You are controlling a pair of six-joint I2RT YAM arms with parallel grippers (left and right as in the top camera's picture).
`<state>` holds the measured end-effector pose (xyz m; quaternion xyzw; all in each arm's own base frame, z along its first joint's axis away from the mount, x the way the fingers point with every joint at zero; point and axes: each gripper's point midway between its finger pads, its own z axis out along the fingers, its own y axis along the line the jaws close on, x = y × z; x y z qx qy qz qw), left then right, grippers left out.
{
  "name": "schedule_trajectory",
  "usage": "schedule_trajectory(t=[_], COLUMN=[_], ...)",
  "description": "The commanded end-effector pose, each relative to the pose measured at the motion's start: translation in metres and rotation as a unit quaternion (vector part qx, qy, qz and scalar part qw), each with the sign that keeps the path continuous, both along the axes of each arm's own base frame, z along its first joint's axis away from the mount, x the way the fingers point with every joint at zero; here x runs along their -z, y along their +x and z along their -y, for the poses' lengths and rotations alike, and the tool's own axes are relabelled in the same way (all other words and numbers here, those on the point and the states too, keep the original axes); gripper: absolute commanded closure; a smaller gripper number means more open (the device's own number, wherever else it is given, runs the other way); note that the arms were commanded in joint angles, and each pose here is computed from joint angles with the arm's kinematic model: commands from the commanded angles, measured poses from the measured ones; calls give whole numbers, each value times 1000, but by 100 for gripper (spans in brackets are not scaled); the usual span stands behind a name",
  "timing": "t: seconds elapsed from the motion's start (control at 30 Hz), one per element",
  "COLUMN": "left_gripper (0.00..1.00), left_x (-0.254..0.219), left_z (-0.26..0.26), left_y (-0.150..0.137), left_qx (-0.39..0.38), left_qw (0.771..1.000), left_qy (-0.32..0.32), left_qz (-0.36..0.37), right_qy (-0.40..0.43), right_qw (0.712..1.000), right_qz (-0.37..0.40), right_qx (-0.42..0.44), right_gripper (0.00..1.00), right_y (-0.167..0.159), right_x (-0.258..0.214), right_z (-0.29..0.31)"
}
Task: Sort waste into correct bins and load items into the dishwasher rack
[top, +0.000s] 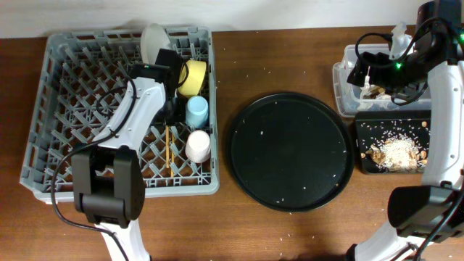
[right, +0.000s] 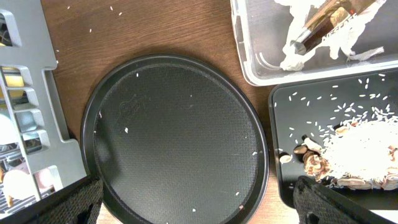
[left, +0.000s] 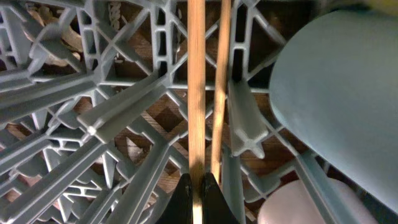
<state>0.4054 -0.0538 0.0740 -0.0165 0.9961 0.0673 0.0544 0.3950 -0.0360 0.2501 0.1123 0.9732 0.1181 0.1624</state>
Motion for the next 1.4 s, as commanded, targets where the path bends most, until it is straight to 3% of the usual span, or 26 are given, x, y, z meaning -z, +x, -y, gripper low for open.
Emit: schedule_trajectory(t=[0.0, 0.13, 0.27, 0.4, 0.43, 0.83, 0.93, 1.0, 1.07, 1.13, 1.23, 1.37], left_gripper=[76, 70, 48, 40, 1, 1, 1, 1, 1, 1, 1, 1], left_x=[-7, -40, -137, -232, -240, -240, -240, -240, -240, -240, -240, -240], left_z=[-2, 1, 3, -6, -6, 4, 4, 4, 4, 4, 4, 4], left_y=[3, 5, 12, 4, 1, 1, 1, 1, 1, 1, 1, 1], left_qx=[4, -5, -4, -11, -11, 2, 2, 2, 2, 2, 2, 2], left_qw=[1000, 999, 987, 952, 948, 947, 947, 947, 947, 947, 947, 947], left_qy=[-1, -15, -39, -48, -50, -80, -80, -80, -80, -80, -80, -80], left_qz=[12, 34, 159, 302, 313, 311, 311, 311, 311, 311, 311, 311], right_qy=[-5, -5, -5, -5, -5, -9, -23, -153, -202, -209, -180, -141], right_qw=[1000, 1000, 1000, 1000, 1000, 1000, 994, 962, 927, 906, 894, 884], right_qz=[2, 2, 2, 2, 2, 16, 66, 158, 218, 281, 340, 394], right_qx=[-1, -1, -1, -1, -1, -17, -84, -163, -228, -237, -229, -209], right_gripper=[2, 1, 2, 1, 2, 2, 1, 1, 2, 2, 2, 2], right_y=[0, 0, 0, 0, 0, -3, -20, -28, -35, -37, -40, -66], right_x=[-1, -1, -1, -1, -1, -12, -47, -90, -118, -143, -134, -71], right_z=[2, 2, 2, 2, 2, -12, -59, -77, -95, -102, -100, -101])
